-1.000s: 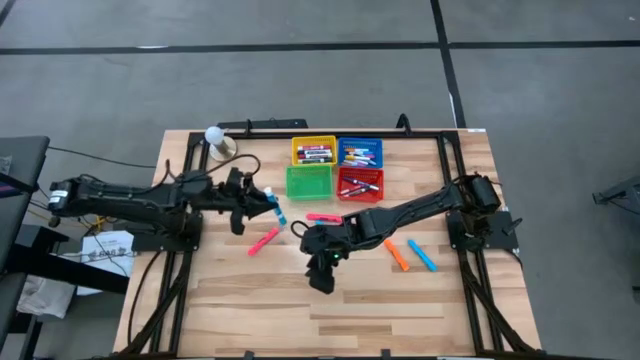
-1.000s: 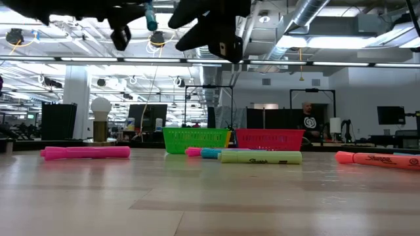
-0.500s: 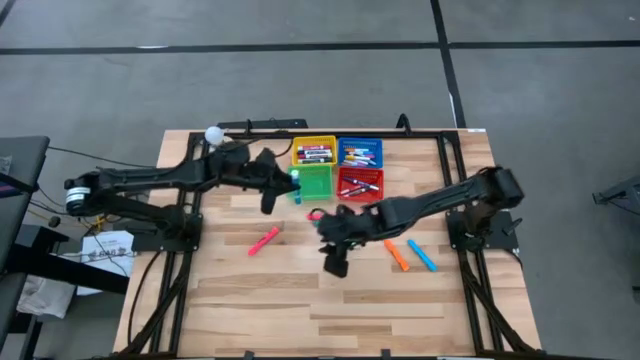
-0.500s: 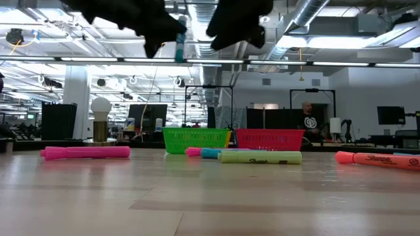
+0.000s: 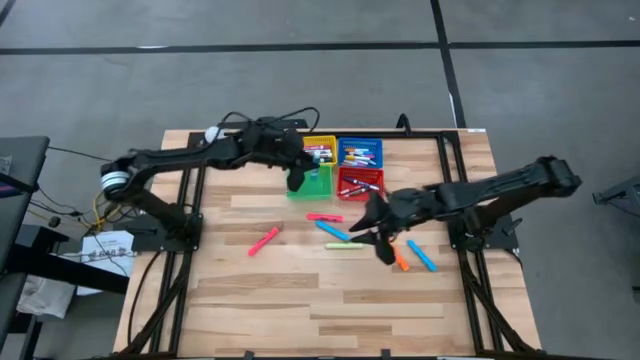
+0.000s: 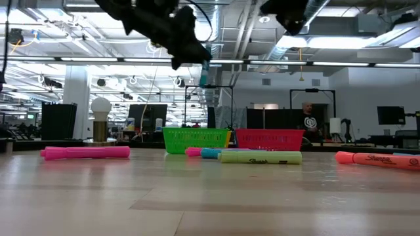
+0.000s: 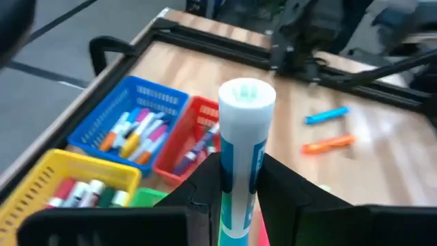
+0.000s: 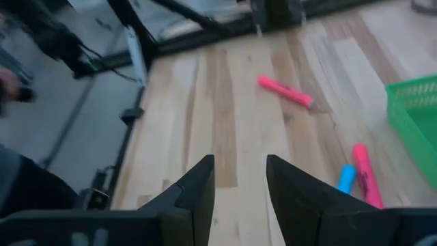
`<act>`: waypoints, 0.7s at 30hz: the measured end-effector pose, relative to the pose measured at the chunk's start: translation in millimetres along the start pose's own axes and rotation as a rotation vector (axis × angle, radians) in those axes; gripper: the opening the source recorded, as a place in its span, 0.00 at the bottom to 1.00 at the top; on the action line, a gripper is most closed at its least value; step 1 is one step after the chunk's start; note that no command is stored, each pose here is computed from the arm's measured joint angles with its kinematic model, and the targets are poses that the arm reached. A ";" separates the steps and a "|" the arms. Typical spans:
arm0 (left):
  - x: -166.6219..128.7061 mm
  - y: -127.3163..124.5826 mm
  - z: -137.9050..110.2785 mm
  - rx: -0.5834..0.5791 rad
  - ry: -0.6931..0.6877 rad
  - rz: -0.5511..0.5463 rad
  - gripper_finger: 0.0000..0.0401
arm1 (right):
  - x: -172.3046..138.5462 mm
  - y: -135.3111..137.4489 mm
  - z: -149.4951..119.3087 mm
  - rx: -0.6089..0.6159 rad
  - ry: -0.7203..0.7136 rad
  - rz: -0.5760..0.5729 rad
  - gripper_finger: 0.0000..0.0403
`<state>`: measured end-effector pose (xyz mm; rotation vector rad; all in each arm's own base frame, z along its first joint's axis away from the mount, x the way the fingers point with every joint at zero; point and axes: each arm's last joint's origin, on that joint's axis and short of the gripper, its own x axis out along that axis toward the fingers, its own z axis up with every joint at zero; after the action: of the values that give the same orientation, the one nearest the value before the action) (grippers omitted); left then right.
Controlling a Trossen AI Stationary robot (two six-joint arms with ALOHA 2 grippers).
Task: Pick & Place Markers
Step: Put the large light blue marker pen into the yellow bin
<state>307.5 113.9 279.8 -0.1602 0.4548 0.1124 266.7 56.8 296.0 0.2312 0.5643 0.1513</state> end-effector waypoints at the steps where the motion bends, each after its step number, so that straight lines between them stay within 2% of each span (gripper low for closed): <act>1: 4.4 4.2 2.2 0.002 0.010 0.010 0.18 | -4.8 -1.0 -3.0 0.000 -0.029 0.016 0.31; 11: 36.8 46.9 16.0 0.042 0.131 0.076 0.18 | -48.3 -17.8 -42.7 0.022 -0.198 0.054 0.30; 21: 59.2 82.1 24.4 0.099 0.191 0.138 0.18 | -78.4 -26.9 -66.4 0.036 -0.383 0.089 0.31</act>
<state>359.0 203.1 264.4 -0.0421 0.6610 0.2105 167.1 26.5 274.7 0.3119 0.1760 0.1776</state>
